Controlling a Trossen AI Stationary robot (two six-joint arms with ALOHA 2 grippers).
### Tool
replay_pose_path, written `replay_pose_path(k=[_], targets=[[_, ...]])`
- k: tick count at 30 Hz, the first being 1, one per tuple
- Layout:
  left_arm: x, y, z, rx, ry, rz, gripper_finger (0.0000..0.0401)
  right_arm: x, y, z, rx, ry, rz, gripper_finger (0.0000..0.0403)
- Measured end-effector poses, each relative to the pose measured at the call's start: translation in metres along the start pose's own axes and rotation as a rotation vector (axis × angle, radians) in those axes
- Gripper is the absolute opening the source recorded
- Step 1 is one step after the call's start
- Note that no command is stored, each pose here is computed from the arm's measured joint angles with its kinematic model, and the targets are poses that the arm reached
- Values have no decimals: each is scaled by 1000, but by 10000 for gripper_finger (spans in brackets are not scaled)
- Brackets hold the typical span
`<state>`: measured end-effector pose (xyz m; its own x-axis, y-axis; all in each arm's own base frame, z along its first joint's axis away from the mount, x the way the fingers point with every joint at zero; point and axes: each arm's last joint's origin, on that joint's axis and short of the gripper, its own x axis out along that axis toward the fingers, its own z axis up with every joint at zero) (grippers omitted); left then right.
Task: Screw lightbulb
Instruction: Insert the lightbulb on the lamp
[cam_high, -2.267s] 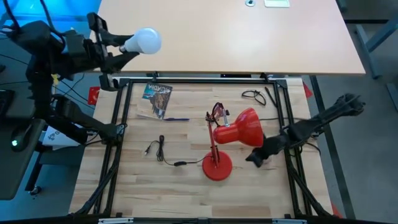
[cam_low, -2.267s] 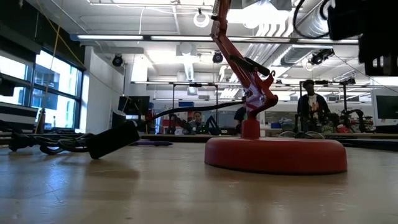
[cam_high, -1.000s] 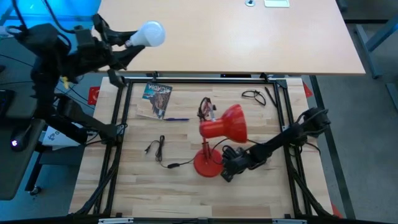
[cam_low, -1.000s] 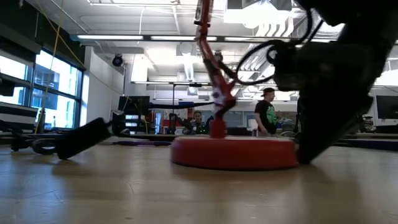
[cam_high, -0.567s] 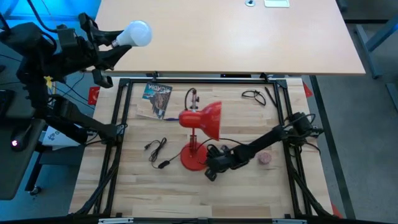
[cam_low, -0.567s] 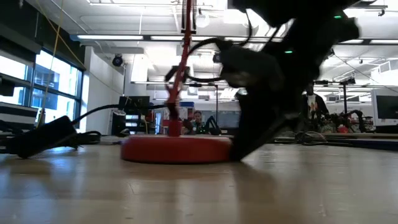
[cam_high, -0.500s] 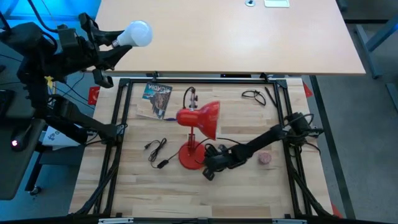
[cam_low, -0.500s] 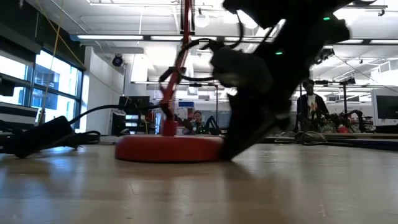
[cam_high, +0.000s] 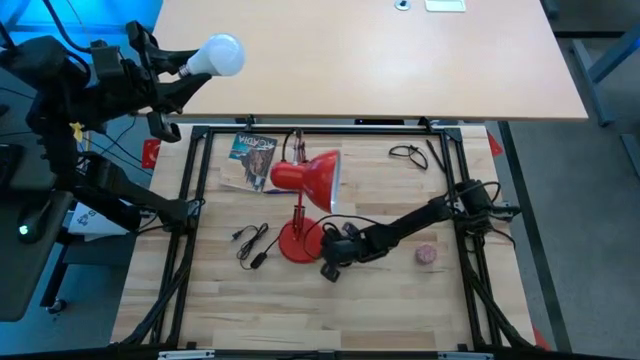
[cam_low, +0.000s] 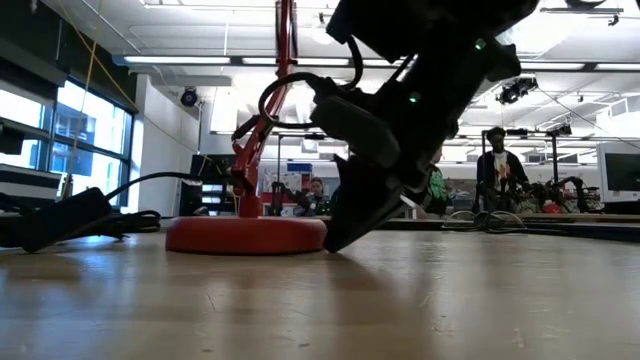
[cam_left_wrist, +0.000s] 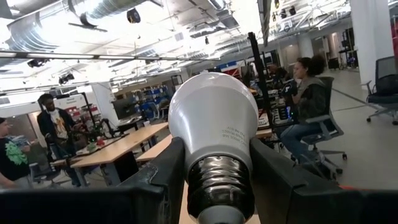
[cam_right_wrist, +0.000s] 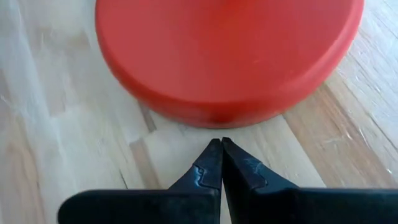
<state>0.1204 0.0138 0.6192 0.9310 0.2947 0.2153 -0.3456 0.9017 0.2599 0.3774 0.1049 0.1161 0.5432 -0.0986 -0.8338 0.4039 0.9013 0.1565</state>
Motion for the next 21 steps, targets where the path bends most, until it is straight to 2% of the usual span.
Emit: replay_pose_path(k=[5,13,21], targets=[[2,-1,-1,-5,4,-1,129,-1,1,-2,-28,11,-3,0],[5,-2,-2,-4,7,-2,129,0,-21,13,-123,38,-21,0],[5,-2,-1,-6,6,-1,129,6,-41,29,-162,-14,-80,0]])
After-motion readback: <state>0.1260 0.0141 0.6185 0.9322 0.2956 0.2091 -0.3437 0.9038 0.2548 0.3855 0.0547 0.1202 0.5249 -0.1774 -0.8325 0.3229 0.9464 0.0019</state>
